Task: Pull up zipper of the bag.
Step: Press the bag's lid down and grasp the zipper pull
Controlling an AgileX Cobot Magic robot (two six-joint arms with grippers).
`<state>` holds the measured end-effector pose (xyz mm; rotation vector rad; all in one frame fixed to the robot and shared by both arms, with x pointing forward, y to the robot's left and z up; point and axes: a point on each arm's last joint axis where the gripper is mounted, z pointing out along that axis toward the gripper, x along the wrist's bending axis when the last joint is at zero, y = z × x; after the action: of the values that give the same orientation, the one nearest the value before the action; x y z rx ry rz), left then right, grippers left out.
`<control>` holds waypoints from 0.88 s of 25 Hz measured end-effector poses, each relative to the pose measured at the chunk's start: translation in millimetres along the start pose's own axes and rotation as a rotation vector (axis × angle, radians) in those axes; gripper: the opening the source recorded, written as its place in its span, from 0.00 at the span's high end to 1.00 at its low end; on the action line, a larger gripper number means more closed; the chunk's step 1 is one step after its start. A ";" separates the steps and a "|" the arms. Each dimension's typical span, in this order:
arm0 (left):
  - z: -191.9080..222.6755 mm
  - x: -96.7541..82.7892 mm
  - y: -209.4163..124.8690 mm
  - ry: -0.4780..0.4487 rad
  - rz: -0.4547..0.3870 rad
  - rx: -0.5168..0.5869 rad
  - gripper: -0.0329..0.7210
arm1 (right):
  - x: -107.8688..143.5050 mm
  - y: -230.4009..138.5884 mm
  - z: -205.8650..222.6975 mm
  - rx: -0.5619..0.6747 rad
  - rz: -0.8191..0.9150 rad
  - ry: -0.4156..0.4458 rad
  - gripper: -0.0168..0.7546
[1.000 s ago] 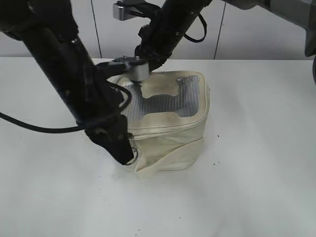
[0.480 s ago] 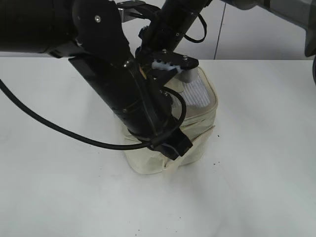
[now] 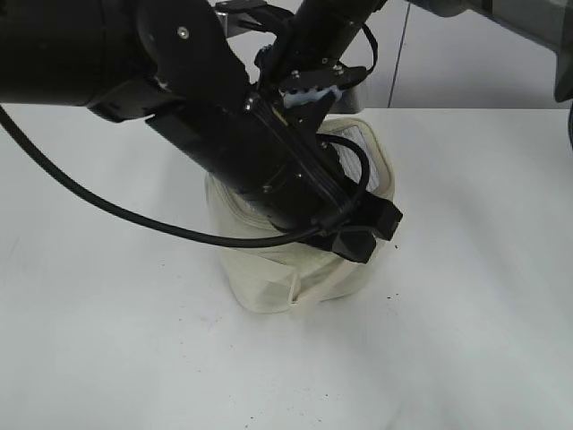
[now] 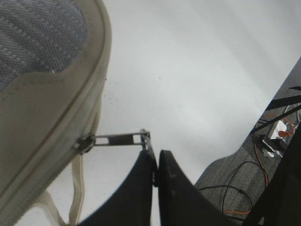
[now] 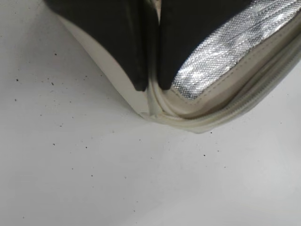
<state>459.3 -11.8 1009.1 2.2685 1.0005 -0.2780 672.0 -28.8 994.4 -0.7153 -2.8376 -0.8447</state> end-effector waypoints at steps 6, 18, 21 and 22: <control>-1.2 2.9 -6.9 0.019 0.047 0.080 0.96 | 0.0 0.0 0.0 0.000 0.002 0.000 0.96; -34.7 21.0 -12.6 0.131 0.065 0.183 0.96 | -0.5 0.5 -0.8 -0.003 0.005 -0.004 0.96; -35.3 21.8 -15.1 0.138 0.073 0.213 0.96 | -0.4 0.9 -1.3 -0.005 0.009 -0.004 0.96; -35.7 22.5 -16.3 0.146 0.070 0.227 0.96 | -0.4 1.1 -1.5 -0.006 0.009 -0.005 0.96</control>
<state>460.9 32.1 1019.6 2.5545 1.0037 -0.2072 672.8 -29.0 996.1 -0.7319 -2.8350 -0.8515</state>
